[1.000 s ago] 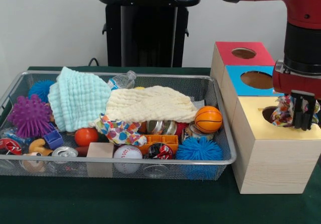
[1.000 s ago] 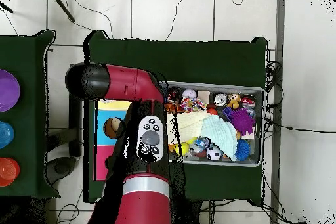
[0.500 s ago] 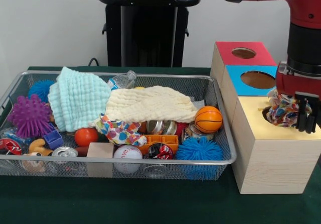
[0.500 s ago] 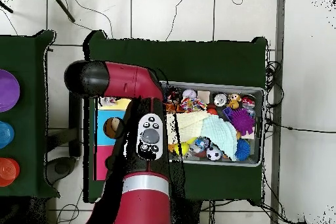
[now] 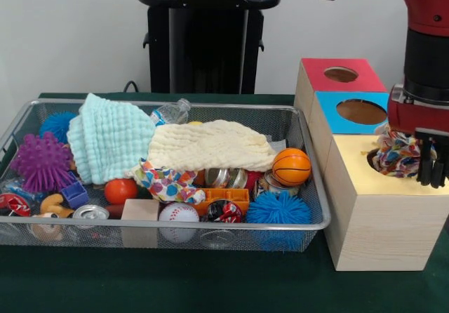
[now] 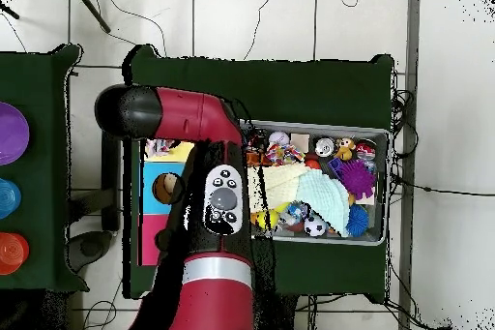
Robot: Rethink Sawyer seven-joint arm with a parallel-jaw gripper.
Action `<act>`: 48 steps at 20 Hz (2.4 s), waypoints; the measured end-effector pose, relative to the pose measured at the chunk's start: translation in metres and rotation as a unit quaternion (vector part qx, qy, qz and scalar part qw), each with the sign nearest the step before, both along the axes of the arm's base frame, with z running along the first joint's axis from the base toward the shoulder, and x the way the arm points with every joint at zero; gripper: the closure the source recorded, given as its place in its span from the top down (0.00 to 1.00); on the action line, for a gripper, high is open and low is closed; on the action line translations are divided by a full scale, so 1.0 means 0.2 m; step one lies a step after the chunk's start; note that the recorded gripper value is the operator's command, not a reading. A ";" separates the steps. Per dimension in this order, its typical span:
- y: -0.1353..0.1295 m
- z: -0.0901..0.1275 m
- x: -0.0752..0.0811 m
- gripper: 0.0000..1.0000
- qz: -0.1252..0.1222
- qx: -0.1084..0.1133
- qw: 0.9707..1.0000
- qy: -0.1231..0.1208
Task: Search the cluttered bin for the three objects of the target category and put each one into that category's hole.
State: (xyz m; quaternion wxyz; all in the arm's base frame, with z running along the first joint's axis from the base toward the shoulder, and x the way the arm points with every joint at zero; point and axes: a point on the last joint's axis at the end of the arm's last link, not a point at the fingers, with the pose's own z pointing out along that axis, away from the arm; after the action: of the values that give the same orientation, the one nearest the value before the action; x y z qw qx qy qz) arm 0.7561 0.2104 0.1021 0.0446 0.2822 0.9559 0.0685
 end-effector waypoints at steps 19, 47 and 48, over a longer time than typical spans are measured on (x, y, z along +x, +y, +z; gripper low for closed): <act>-0.04 0.05 0.00 0.00 -0.004 0.006 1.000 0.018; 0.01 0.35 -0.03 0.00 0.002 0.030 0.998 0.057; 0.01 0.35 -0.03 0.00 0.002 0.030 0.998 0.057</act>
State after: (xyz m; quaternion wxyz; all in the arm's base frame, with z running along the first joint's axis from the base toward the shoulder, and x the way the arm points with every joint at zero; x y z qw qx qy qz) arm 0.7501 0.2120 0.1721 -0.0188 0.2845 0.9550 0.0813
